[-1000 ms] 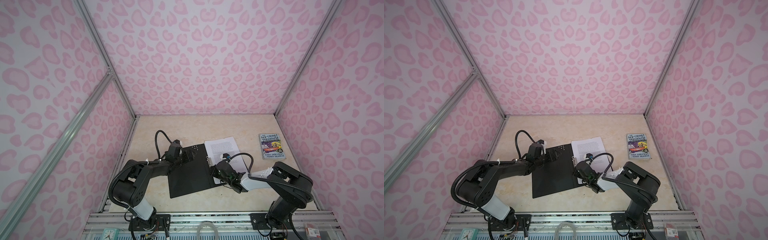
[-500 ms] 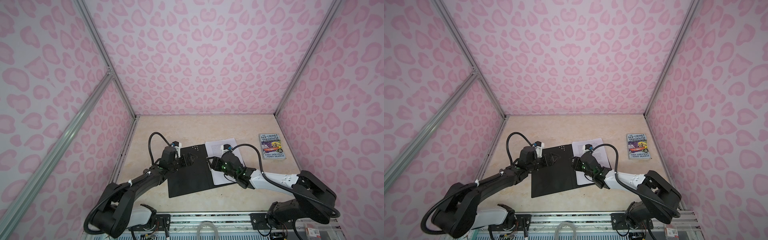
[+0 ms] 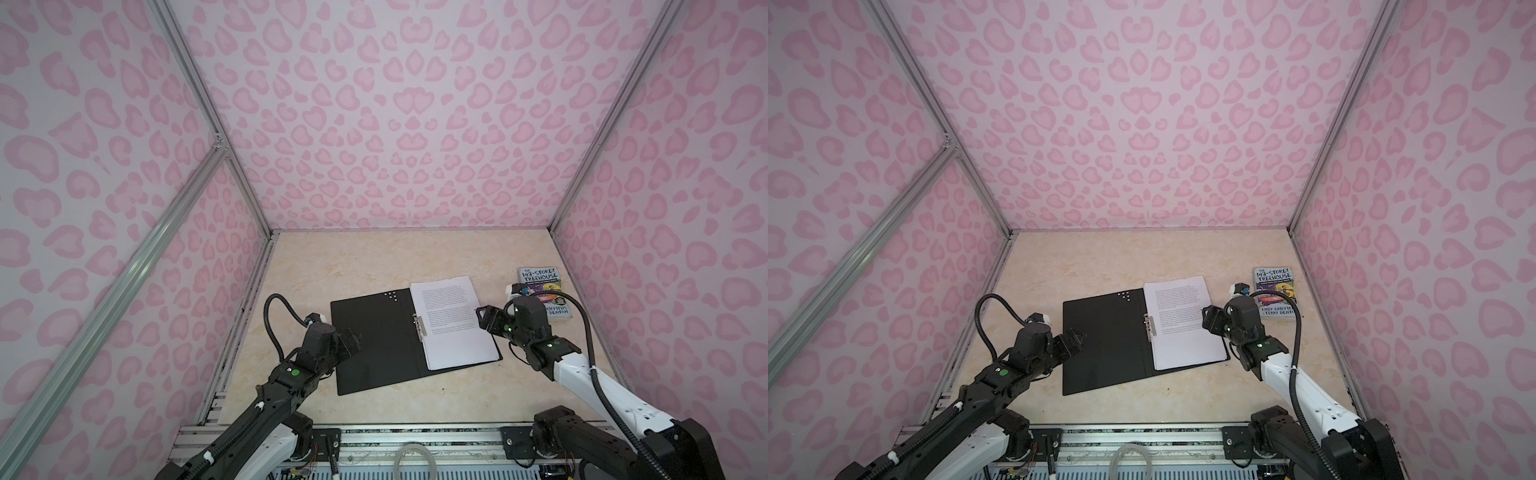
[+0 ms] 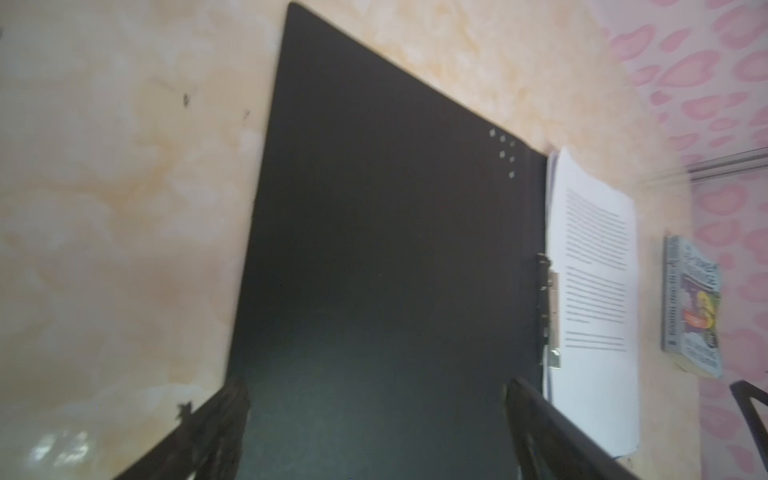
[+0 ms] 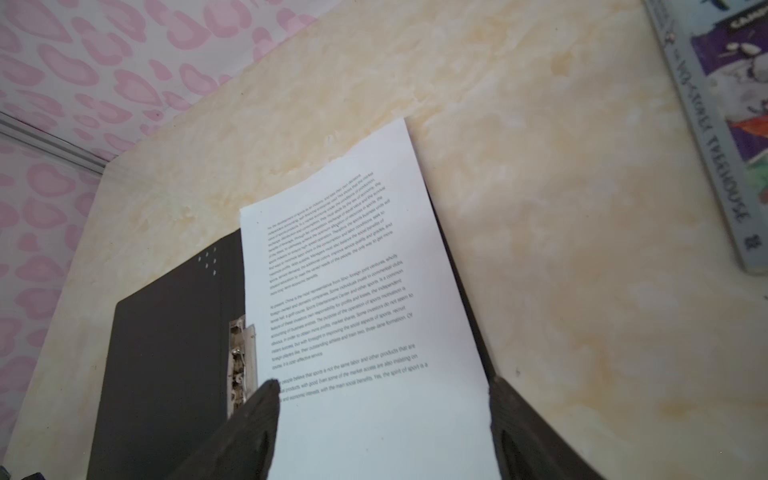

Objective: Put the files into the folder

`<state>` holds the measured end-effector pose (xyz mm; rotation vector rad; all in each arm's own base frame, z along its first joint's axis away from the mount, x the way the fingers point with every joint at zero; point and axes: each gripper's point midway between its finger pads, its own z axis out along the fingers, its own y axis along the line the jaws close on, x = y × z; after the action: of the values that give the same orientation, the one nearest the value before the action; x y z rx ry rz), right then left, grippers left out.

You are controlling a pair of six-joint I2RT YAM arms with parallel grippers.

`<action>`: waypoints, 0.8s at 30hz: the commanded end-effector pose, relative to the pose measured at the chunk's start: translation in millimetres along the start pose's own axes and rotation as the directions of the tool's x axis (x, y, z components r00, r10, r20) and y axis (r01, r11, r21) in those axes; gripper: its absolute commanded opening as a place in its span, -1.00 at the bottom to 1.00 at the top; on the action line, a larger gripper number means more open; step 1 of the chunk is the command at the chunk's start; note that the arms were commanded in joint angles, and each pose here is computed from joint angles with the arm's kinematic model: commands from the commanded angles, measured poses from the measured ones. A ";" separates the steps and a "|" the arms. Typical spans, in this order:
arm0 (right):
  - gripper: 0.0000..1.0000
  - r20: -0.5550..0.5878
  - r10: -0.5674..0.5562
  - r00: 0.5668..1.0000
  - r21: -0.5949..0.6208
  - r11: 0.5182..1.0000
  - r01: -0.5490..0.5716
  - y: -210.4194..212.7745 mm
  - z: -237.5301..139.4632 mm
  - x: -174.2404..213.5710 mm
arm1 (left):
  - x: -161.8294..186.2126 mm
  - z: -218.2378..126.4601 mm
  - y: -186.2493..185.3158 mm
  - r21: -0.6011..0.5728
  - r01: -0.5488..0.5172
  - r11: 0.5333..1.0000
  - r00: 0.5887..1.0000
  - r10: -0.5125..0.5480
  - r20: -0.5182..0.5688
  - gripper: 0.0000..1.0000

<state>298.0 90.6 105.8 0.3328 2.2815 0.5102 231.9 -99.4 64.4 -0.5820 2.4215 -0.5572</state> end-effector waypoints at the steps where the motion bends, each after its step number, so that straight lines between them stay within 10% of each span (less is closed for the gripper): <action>1: 0.57 -0.038 0.022 0.999 -0.010 1.000 -0.023 -12.1 1.2 12.9 | 19.6 8.2 18.0 -0.070 0.028 0.997 0.996 -0.034 -0.081 0.95; 24: 0.44 -0.329 0.087 0.940 -0.002 0.996 -0.093 -26.4 68.4 78.1 | 51.0 41.3 -3.3 0.052 0.043 0.998 0.958 -0.026 -0.285 0.95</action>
<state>335.2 91.9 27.5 0.3599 2.3962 0.5179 254.2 -112.0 31.0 -0.5555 2.4690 -0.5676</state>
